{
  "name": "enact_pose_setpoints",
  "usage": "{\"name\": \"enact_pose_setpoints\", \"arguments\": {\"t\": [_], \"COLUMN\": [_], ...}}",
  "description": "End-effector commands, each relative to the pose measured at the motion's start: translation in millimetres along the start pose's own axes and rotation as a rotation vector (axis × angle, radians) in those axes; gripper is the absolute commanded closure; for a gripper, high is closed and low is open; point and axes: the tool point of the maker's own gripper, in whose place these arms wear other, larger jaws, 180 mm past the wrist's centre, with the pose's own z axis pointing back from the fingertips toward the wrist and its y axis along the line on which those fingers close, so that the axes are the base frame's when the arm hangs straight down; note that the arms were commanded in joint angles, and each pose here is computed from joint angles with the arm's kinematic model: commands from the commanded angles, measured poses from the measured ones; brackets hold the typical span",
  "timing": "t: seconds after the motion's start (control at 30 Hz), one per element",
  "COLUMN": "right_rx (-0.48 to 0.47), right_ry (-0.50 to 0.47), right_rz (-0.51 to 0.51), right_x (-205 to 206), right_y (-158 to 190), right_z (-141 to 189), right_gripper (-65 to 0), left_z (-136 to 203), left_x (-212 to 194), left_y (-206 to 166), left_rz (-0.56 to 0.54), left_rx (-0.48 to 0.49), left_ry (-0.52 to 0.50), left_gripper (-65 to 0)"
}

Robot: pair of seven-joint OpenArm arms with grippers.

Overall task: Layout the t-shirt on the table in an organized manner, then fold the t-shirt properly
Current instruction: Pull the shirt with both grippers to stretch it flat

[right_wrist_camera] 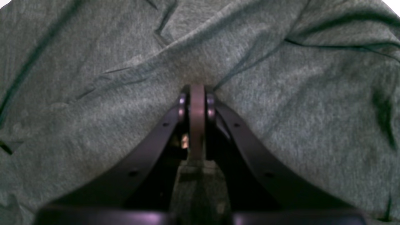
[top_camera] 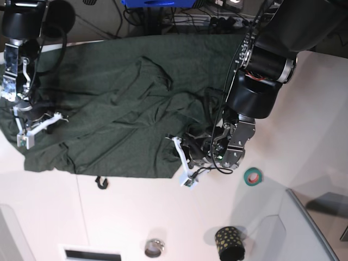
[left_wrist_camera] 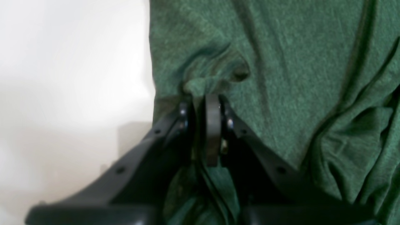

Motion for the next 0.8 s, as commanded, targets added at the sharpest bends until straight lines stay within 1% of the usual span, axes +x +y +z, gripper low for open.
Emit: {"name": "enact_pose_setpoints", "arguments": {"t": [0.0,0.1,0.23,0.4,0.43,0.5,0.57,0.7,0.77], "right_rx": [-0.001,-0.001,-0.003,0.004,0.039,0.176,0.255,0.318,0.358], "right_ry": [-0.055,-0.055,-0.056,-0.048,-0.036,0.006,0.016,-0.022,-0.013], "right_rz": [0.007,0.007,0.009,0.014,0.04,0.143,0.223,0.3,0.347], "right_x": [21,21,21,20,17,8,8,25,29], "right_y": [-4,-4,-5,-3,7,46,71,108,128], "right_z": [1,1,1,1,0,1,4,11,10], "right_gripper": [-0.3,-0.3,-0.3,-0.3,-0.3,-0.2,-0.2,-0.2,-0.2], "left_z": [5,6,6,14,15,16,17,17,16], "left_x": [28,28,29,49,50,50,51,52,50], "left_y": [1,1,1,-3,-3,-2,-2,-2,-2], "left_rz": [-0.013,-0.014,-0.014,-0.044,-0.047,-0.053,-0.054,-0.057,-0.054], "left_rx": [0.001,0.002,0.002,0.005,0.005,0.009,0.009,0.01,0.009], "left_ry": [-0.058,-0.058,-0.059,-0.114,-0.111,-0.09,-0.092,-0.095,-0.089], "left_gripper": [-5.6,0.0,0.0,0.0,0.0,0.0,0.0,0.0,0.0]}}
